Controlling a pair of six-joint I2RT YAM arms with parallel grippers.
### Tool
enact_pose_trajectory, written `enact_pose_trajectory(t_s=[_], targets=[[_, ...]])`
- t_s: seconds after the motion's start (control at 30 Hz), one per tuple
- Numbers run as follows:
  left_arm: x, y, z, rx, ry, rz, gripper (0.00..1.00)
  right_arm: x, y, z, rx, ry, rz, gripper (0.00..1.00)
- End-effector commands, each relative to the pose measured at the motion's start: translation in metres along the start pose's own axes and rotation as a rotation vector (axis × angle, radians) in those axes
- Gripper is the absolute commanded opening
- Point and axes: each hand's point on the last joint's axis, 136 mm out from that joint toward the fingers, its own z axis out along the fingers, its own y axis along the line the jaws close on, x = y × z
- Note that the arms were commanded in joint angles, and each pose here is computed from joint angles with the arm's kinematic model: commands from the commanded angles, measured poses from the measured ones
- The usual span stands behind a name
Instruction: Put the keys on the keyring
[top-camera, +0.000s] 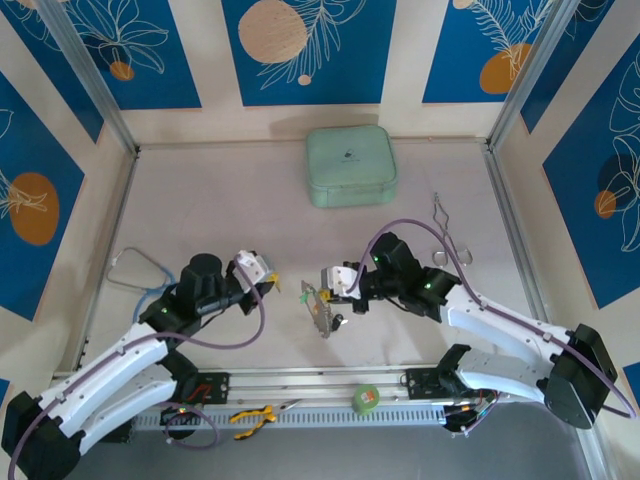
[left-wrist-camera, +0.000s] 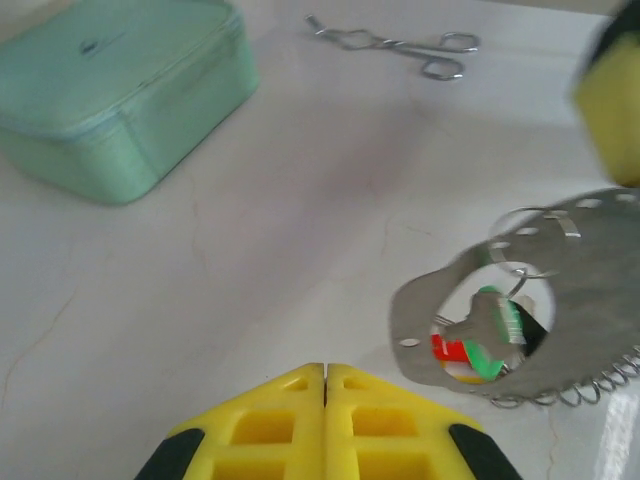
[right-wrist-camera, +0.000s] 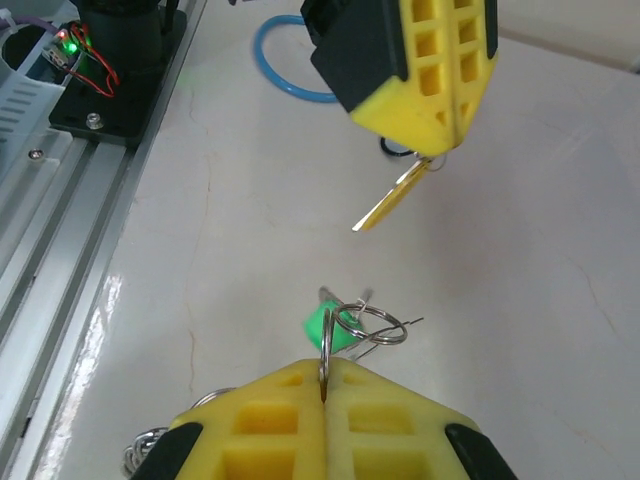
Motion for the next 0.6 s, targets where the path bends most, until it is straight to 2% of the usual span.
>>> enact_pose_trajectory(t_s=[0.0,0.13,0.37,0.57], targets=[[-0.017,-0.026,-0.007,0.141,-0.114,0.191,0.00,0.004,0.011,0.009,-0.058,0.012,-0.048,0.00],[-0.028,-0.041,-0.014,0.207,-0.201,0.300,0.00,0.005,0.016,0.016,-0.087,0.028,-0.081,0.00],[-0.037,-0.056,-0.019,0.280,-0.279,0.448,0.00,-0.003,0.024,0.021,-0.136,0.013,-0.101,0.00],[-0.036,-0.052,-0.017,0.268,-0.246,0.454,0.00,-0.017,0.021,0.024,-0.134,-0.040,-0.085,0.00]])
